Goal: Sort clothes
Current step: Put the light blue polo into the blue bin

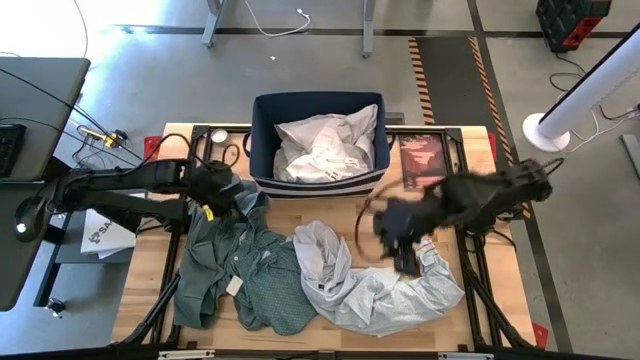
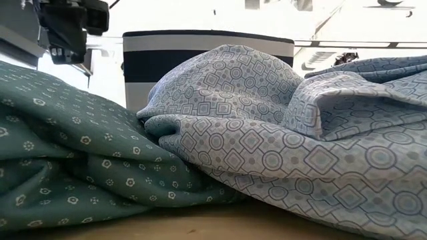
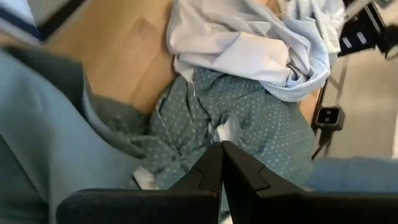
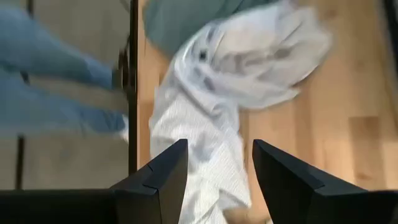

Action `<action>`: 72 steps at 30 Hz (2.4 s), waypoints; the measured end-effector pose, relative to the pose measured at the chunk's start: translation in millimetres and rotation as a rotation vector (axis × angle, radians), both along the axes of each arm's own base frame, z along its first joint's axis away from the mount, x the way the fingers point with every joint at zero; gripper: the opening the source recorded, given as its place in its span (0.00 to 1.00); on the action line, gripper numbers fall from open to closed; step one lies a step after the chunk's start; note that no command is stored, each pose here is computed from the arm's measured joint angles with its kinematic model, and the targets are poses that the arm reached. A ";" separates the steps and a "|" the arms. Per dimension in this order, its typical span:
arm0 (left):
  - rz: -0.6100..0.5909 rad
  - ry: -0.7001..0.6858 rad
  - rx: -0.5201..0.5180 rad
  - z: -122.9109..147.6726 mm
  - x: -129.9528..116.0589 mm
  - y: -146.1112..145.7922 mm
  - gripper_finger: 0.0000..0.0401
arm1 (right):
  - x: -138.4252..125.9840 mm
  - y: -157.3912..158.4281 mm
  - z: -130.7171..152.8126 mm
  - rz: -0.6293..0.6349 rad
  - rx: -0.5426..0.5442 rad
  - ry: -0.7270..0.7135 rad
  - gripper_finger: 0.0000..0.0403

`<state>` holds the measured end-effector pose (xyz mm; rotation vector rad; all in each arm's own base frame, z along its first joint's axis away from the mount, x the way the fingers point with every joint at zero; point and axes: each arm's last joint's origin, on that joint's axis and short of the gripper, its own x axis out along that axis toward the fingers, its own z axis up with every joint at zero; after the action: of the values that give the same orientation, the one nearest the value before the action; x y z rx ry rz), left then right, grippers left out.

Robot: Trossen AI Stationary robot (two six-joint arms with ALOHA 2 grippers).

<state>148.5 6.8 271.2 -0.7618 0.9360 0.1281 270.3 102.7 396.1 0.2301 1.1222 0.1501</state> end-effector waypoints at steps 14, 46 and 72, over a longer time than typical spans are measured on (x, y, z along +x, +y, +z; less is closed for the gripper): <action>-0.064 -0.022 -0.039 3.3 -3.7 -10.1 0.01 | 18.6 51.5 -94.3 0.027 -0.026 0.224 0.44; 0.006 -0.020 -0.197 10.8 -11.8 -26.9 0.00 | 22.6 101.8 -272.8 0.159 -0.117 0.282 0.49; 0.213 -0.527 0.171 119.8 -21.6 -14.2 0.00 | -2.2 -52.5 22.9 -0.271 0.191 -0.670 0.05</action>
<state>126.8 -7.4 391.1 -0.6872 0.3376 0.1800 268.2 50.2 419.0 0.4601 0.4034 0.0824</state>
